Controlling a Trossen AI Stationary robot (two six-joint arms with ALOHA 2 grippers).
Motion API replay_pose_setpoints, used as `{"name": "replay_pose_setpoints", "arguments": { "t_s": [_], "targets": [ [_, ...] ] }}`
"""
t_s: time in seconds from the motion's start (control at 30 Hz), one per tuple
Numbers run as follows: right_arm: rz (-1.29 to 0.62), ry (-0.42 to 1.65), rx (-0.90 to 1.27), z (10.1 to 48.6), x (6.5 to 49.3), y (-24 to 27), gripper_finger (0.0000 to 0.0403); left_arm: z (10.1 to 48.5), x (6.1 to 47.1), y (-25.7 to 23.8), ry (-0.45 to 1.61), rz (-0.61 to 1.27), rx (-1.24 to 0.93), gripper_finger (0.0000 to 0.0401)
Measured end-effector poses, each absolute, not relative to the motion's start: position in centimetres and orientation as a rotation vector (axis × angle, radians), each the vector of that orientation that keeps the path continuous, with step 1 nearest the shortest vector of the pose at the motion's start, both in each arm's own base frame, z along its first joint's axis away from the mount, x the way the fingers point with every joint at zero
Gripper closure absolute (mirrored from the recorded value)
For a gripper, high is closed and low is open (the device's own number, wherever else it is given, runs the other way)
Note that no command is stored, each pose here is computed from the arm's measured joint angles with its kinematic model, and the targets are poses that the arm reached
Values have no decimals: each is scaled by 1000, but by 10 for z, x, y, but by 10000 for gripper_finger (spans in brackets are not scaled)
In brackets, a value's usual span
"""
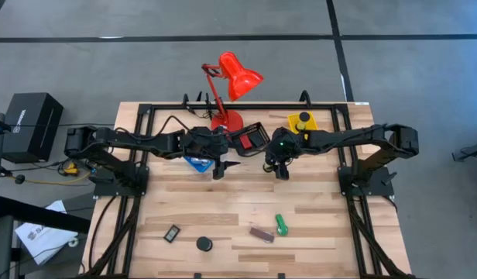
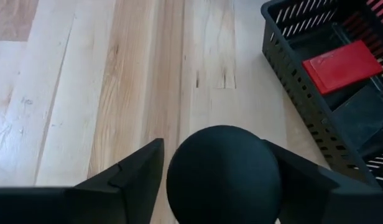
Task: Pick & Place Office items
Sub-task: Put the green hourglass into the yellow bin
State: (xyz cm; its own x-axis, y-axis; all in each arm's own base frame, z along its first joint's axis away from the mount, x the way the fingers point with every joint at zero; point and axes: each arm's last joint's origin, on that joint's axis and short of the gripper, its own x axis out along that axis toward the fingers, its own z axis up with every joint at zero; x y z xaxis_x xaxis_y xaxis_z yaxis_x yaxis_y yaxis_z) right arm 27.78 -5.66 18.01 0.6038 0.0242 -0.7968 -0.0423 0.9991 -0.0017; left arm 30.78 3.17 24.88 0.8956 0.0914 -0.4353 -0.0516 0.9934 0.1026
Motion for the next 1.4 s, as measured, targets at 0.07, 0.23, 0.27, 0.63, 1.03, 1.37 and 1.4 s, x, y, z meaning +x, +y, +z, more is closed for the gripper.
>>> {"name": "replay_pose_setpoints", "arguments": {
  "t_s": [0.07, 0.23, 0.27, 0.63, 1.03, 1.37, 1.4],
  "targets": [
    [18, 929, -31, 180, 278, -57, 169, 249, 308, 32, 455, 74, 89, 132],
    [8, 932, -36, 180, 277, -57, 202, 249, 308, 32, 455, 74, 89, 132],
    [7, 932, -36, 180, 277, -57, 204, 249, 308, 32, 455, 74, 89, 132],
    [7, 935, -35, 180, 277, -58, 184, 249, 308, 32, 455, 74, 89, 132],
    [7, 938, -35, 180, 277, -58, 178, 249, 308, 32, 455, 74, 89, 132],
    [8, 938, -35, 180, 277, -57, 202, 249, 308, 32, 455, 74, 89, 132],
    [8, 938, -35, 180, 277, -57, 201, 249, 308, 32, 455, 74, 89, 132]
  ]
}}
